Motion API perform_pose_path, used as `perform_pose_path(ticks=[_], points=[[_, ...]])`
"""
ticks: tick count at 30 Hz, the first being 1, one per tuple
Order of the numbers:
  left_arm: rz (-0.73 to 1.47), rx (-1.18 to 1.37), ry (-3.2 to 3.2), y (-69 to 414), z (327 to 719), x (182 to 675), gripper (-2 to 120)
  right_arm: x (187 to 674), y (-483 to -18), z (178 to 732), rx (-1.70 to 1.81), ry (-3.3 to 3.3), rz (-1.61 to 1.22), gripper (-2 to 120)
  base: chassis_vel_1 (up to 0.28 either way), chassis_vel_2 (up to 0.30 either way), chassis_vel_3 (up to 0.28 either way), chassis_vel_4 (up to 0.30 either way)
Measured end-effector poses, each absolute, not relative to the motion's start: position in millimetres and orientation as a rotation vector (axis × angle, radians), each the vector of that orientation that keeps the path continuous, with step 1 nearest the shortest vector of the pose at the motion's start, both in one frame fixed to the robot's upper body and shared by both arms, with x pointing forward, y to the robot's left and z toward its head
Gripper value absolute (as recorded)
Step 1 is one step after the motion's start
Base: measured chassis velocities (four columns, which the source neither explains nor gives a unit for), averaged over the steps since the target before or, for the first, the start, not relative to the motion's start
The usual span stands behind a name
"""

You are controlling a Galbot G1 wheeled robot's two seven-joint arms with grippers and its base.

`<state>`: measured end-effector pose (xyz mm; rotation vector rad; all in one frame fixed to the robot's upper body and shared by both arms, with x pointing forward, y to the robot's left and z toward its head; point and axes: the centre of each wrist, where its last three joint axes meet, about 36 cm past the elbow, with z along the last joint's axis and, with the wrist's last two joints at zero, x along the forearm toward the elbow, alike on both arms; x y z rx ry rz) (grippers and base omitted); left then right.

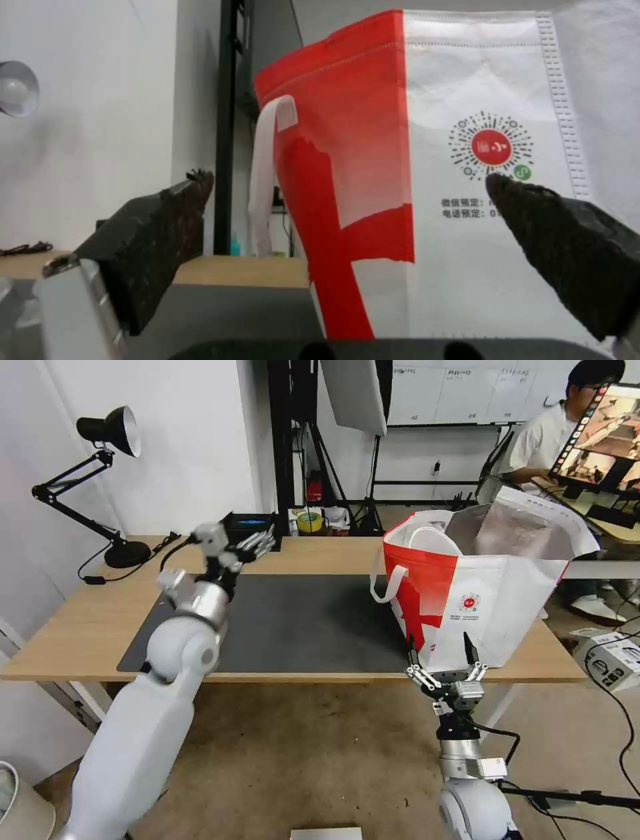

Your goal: Pick up the trash from the table and place it into the takeout bag.

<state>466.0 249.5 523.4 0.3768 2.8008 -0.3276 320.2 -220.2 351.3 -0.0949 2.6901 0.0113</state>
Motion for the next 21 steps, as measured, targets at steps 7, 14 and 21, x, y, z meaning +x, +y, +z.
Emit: perform_pose_path(ticks=[7, 14, 21], points=[[-0.323, 0.306, 2.788, 265, 503, 447, 100, 319, -221, 350, -0.101, 2.695, 0.005, 100, 0.0, 0.0, 0.0, 0.0], [-0.293, 0.249, 2.767, 273, 489, 435, 100, 317, -220, 348, -0.103, 2.702, 0.006, 100, 0.0, 0.0, 0.0, 0.0], [-0.277, 0.178, 2.766, 278, 465, 413, 100, 315, -219, 346, -0.103, 2.707, 0.014, 100, 0.0, 0.0, 0.0, 0.0]])
